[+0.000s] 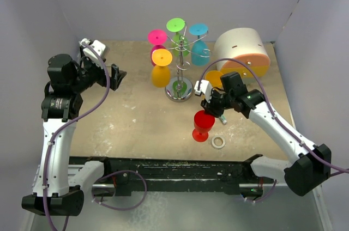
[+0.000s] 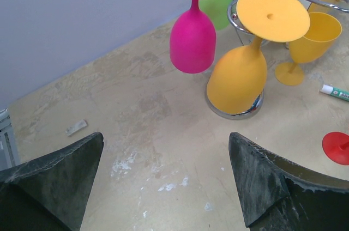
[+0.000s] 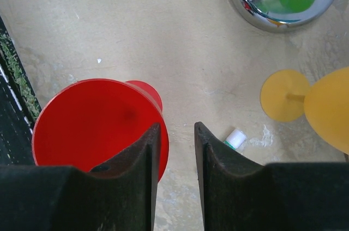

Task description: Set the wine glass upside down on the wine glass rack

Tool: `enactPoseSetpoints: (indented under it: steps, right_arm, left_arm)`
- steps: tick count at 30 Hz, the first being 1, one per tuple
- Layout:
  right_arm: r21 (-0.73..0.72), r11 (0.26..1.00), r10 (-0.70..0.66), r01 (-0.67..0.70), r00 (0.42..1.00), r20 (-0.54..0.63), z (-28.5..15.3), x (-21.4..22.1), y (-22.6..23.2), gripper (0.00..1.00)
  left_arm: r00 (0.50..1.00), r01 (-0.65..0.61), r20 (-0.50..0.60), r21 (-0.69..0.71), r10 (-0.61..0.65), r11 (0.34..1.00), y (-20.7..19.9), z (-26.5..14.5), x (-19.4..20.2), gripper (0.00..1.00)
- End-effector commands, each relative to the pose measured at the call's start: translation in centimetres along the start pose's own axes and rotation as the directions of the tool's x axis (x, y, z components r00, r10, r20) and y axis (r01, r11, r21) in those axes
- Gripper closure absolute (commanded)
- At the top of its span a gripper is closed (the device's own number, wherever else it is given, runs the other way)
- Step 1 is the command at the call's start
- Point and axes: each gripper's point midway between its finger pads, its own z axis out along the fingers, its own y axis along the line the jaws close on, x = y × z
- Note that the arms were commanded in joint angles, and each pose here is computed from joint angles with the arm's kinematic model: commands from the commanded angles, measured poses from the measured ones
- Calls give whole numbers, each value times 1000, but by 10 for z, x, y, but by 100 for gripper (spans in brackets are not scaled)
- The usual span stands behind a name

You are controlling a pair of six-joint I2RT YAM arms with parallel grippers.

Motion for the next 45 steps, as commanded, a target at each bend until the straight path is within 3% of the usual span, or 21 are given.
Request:
enactPoseSetpoints:
  steps: [1,10,16,24,29,34,41,45]
  right_arm:
    - [-14,1000,-25,25,1000,-1,-2,-2,2,68]
    - [-47,998,-53,52,998,-24,-5,-2,5,83]
    - [-67,995,-72,74,997,31,-16,-19,9,99]
    - [-13,985,-164,169,968,191,-59,-79,6,100]
    - [-43,967,-220,250,913,343,-94,-127,20,100]
    - [-144,946,-181,290,843,507,-120,-168,46,100]
    - [-59,956,-178,286,730,660,-159,-225,39,100]
    - [-48,963,-155,266,688,709,-179,-255,32,100]
  left_arm:
    - [998,-25,55,-18,26,1000,3,-4,-15,1]
    - [997,-28,66,-20,29,999,4,-6,-21,1]
    - [997,-30,63,-47,33,998,8,-9,-20,1]
    - [996,-3,91,-70,10,998,8,-17,-30,1]
    - [990,45,134,-35,-40,998,-1,-22,-47,1]
    - [987,97,129,-7,-95,995,-7,-23,-49,1]
    - [979,129,154,54,-136,990,-26,-40,-66,1]
    - [972,139,166,163,-166,977,-47,-46,-72,1]
